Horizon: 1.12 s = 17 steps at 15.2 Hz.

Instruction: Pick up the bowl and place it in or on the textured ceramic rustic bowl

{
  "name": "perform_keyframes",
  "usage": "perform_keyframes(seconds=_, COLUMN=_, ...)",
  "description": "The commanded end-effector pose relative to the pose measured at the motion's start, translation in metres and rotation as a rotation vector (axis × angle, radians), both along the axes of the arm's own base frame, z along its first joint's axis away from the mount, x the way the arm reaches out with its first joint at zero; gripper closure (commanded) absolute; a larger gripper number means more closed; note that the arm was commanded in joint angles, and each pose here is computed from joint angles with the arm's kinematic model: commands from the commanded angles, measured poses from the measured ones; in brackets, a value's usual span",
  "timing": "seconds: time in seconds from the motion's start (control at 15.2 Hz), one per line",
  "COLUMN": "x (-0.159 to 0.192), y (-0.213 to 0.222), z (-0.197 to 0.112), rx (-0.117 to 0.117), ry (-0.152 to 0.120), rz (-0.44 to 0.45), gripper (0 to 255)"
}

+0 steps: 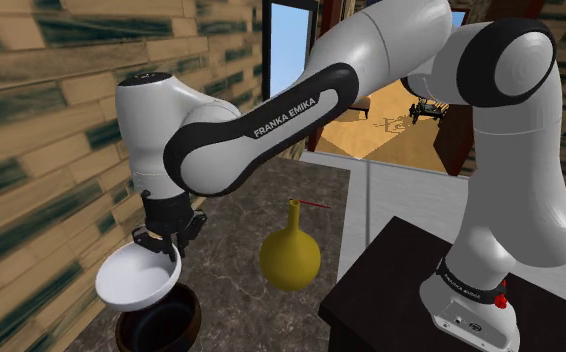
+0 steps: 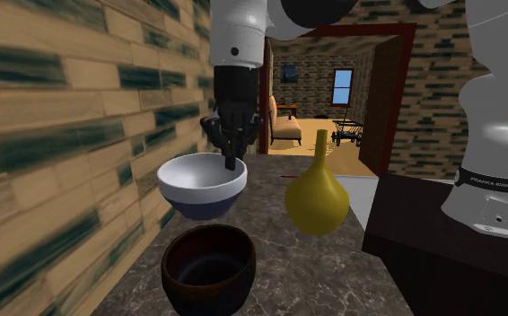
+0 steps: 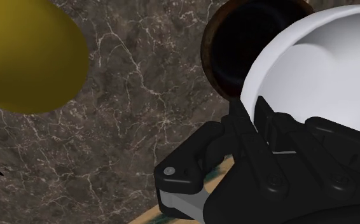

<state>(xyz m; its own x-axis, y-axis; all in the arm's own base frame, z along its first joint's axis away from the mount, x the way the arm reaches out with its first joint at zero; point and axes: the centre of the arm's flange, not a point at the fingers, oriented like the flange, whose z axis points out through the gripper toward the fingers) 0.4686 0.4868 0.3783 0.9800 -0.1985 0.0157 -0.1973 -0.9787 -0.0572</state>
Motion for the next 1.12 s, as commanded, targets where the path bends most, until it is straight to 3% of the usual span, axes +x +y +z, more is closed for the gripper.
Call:
perform_keyframes(seconds=0.0, x=-0.001, y=0.001, z=-0.01, rx=0.001, ry=-0.001, rz=-0.001, gripper=255)
perform_keyframes(seconds=1.06, x=-0.001, y=0.001, z=-0.087, rx=0.001, ry=-0.001, rz=-0.001, gripper=255)
